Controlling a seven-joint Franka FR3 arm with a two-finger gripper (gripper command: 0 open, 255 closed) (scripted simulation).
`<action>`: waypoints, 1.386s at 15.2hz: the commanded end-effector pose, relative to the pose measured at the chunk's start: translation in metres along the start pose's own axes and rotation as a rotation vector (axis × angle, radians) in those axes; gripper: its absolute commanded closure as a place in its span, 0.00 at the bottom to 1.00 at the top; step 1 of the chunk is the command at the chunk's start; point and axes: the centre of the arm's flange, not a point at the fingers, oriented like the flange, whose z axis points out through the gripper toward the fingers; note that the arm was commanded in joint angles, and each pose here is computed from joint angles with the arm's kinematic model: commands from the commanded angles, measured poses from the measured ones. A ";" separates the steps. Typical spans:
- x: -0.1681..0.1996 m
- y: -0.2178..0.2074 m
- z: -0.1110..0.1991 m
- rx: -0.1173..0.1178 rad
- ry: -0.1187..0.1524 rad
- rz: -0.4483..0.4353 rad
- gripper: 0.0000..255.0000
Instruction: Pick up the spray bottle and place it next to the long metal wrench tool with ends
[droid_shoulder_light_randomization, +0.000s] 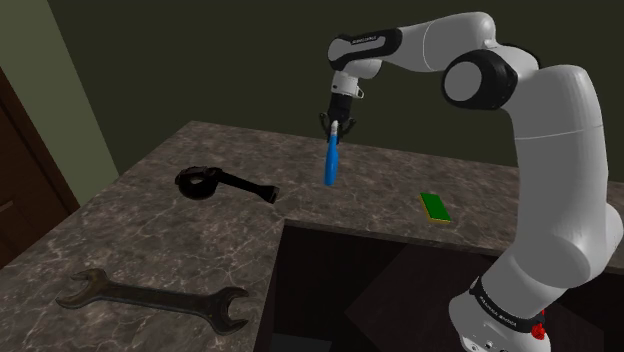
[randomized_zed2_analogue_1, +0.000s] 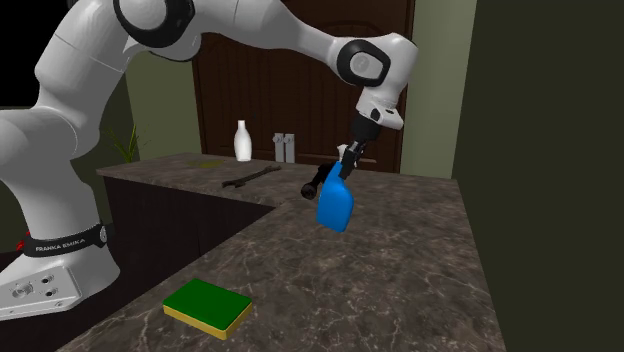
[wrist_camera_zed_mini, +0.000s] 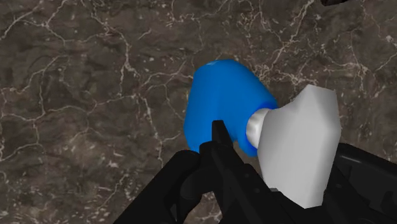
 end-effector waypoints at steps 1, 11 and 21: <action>0.010 -0.006 0.049 -0.049 -0.075 0.014 1.00; 0.009 0.018 0.031 -0.045 -0.076 0.014 1.00; -0.011 0.016 -0.018 -0.045 -0.076 0.014 1.00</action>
